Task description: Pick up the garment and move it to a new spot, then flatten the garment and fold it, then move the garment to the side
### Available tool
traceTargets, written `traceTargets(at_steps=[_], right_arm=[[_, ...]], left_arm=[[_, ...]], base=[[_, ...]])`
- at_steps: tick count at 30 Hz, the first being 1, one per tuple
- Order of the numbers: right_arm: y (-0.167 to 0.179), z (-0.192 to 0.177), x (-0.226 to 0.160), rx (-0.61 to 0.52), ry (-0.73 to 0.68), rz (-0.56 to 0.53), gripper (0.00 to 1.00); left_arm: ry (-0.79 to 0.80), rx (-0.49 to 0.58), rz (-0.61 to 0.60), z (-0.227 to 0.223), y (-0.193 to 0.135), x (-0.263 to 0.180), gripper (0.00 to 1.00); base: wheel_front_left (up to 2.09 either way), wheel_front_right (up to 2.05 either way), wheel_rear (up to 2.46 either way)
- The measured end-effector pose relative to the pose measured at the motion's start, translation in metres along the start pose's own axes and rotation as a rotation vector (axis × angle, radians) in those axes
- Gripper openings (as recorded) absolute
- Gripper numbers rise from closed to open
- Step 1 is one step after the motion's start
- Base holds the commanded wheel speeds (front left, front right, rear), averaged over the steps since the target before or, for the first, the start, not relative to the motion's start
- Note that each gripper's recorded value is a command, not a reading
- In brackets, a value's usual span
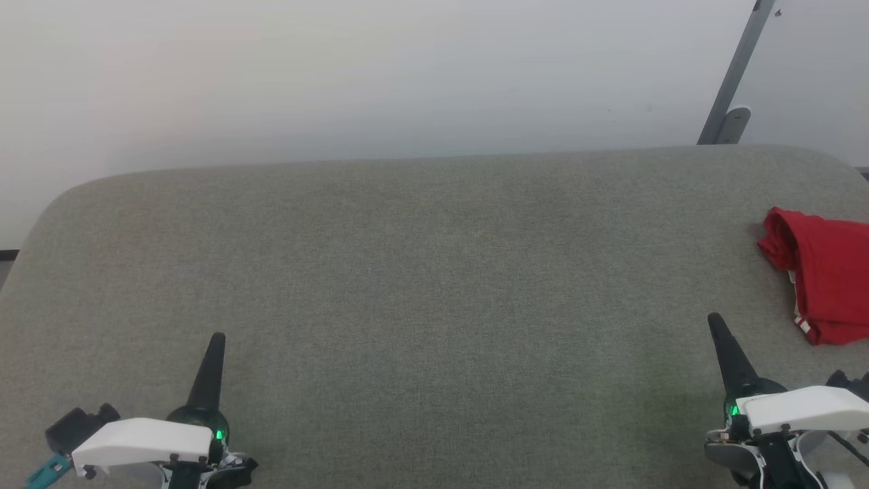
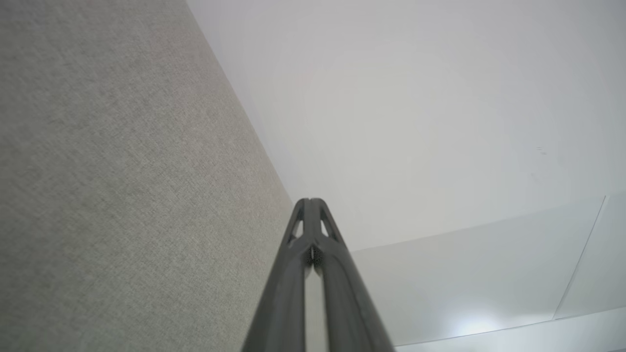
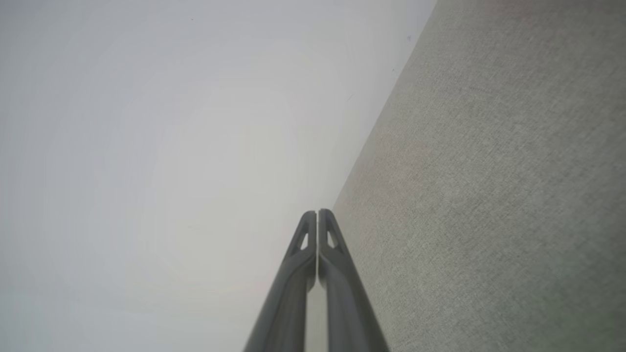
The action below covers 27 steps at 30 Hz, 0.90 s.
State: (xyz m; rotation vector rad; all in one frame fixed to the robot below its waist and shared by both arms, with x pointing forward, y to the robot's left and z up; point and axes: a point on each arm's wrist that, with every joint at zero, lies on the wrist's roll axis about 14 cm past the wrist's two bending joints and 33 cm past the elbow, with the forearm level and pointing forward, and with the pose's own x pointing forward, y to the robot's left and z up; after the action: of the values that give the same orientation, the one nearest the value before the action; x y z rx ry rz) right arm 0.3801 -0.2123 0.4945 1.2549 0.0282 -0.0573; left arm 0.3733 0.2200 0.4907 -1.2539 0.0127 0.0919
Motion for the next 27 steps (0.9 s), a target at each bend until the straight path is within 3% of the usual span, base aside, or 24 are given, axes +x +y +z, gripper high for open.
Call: traceTargets(at_steps=[27], right_arm=[[0.007, -0.007, 0.004, 0.214, 0.014, 0.025, 0.0]], left_arm=[[0.036, -0.212, -0.036, -0.011, -0.013, 0.008, 0.0]], base=[[0.0, 0.0, 0.0]])
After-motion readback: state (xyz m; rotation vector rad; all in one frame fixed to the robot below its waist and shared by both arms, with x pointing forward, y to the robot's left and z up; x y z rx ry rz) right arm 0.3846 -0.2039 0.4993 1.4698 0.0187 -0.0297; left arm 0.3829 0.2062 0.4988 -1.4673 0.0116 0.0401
